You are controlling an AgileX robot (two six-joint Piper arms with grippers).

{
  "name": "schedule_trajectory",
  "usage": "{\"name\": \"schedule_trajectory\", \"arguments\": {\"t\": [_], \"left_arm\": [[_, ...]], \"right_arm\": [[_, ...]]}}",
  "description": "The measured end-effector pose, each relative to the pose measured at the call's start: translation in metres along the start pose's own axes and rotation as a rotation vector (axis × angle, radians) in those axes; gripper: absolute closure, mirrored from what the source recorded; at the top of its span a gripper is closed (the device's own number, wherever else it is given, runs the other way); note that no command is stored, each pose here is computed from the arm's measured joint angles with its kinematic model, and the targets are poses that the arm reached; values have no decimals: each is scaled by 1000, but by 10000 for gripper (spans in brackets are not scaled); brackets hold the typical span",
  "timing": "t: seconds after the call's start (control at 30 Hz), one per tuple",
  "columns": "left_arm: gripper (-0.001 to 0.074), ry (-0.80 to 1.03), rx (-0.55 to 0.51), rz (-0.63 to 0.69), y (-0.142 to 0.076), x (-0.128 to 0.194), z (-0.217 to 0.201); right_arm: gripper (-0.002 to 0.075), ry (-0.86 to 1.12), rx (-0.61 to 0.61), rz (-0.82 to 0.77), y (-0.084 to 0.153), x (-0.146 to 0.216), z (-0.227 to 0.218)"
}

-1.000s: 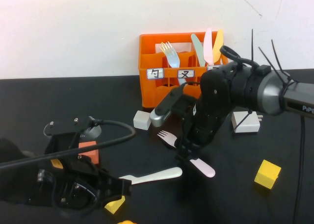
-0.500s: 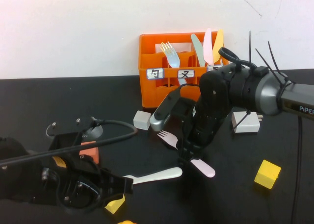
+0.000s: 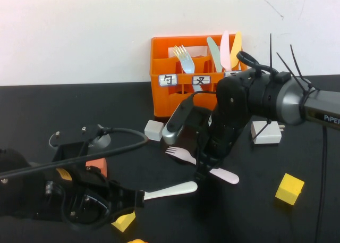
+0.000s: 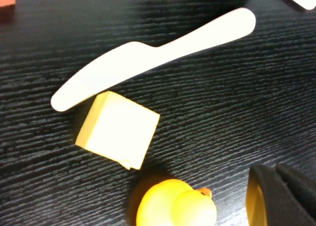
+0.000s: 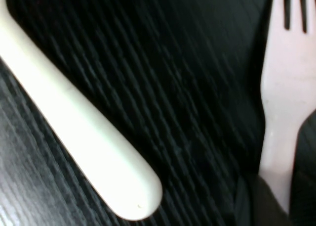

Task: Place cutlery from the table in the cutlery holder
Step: Pick up the fork, then place the fork on the box

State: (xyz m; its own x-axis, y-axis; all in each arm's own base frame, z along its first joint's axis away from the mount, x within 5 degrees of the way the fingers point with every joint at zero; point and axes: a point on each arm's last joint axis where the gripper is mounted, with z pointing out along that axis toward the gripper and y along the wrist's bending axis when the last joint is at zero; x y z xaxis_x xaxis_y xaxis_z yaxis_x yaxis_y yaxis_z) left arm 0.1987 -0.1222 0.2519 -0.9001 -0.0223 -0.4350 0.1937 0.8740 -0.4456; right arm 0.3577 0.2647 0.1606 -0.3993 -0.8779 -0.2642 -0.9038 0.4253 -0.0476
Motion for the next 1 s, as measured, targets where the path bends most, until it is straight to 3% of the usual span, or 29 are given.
{"name": "schedule_trajectory", "arguments": {"t": [0.5, 1.0], "left_arm": [[736, -3, 2, -8, 0, 0, 0], [736, -5, 4, -10, 0, 0, 0]], "right_arm": [[597, -16, -10, 20, -5, -17, -23], [598, -176, 59, 102, -2, -25, -92]]}}
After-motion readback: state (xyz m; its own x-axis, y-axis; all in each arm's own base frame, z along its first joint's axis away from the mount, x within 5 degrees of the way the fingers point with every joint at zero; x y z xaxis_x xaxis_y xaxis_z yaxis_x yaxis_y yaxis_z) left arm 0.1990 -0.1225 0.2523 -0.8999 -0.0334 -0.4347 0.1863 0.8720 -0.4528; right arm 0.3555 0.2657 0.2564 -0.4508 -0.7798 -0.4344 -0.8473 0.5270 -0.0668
